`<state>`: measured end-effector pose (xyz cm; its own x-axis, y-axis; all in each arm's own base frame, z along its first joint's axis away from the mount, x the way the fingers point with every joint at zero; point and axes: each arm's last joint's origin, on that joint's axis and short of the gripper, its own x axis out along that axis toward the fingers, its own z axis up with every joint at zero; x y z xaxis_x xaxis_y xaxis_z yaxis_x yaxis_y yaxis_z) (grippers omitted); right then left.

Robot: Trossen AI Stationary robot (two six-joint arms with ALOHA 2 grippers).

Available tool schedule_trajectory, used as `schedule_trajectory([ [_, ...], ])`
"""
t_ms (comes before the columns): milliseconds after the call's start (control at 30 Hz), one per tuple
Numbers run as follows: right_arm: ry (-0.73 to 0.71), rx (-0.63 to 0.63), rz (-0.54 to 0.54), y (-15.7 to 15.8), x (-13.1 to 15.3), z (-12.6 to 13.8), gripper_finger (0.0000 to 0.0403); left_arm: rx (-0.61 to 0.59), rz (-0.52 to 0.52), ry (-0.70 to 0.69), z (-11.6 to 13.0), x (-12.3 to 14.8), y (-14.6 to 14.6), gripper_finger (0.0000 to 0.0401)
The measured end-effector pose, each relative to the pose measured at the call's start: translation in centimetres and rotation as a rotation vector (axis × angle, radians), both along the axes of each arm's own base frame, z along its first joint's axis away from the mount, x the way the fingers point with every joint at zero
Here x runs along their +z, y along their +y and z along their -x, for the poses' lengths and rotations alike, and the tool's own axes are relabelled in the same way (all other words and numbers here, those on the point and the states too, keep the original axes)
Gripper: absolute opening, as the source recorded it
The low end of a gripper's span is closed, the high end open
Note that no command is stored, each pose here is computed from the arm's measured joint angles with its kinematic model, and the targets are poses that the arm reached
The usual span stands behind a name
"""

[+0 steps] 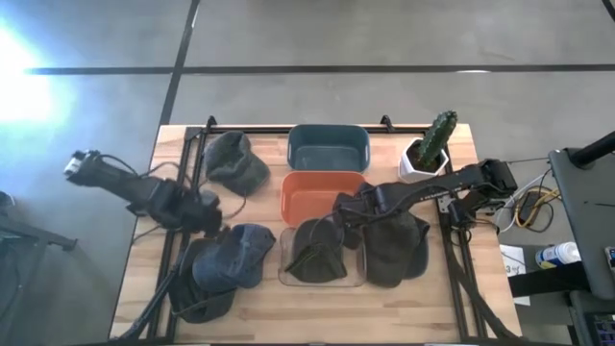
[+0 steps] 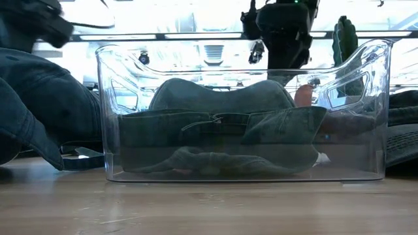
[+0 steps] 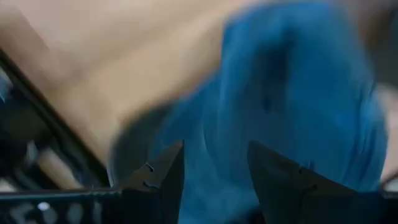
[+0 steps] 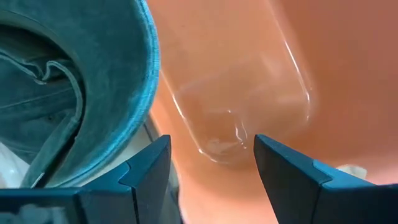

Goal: Pick & Place hat
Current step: Put the gray cap into the transparent bin

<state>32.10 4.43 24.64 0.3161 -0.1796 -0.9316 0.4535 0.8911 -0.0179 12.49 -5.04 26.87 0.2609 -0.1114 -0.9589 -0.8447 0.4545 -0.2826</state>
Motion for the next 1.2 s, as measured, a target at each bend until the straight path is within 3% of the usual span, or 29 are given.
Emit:
schedule_trajectory([
  [67,-0.007,0.011,0.001,-0.1,0.0,-0.1,0.0226,0.003,0.003,0.008,0.1,-0.2,-1.0,0.0168],
  [167,-0.016,0.015,0.002,-0.2,0.1,-0.2,0.0226,0.083,-0.095,-0.025,0.3,-0.3,-1.5,0.0168],
  [367,-0.037,0.005,0.004,-0.5,0.1,-0.5,0.0226,0.332,-0.471,-0.158,0.9,0.0,0.6,0.0167],
  [500,-0.042,-0.001,0.003,-0.7,0.2,-0.5,0.0226,0.387,-0.629,-0.076,1.0,-0.2,2.8,0.0167],
  [633,-0.051,-0.011,0.001,-0.9,0.4,-0.6,0.0226,0.298,-0.634,0.02,-0.2,-0.2,5.2,0.0167],
  [867,-0.076,-0.012,-0.003,-0.9,1.2,-0.9,0.0226,0.178,-0.604,0.034,-2.6,-0.5,12.0,0.0168],
  [1033,-0.076,-0.017,-0.005,-0.9,1.2,-0.9,0.0226,0.108,-0.548,0.048,-2.8,-1.5,16.4,0.0168],
  [1200,-0.079,-0.034,-0.012,-0.9,1.2,-0.9,0.0226,0.04,-0.467,0.099,-3.5,-3.6,18.9,0.0168],
])
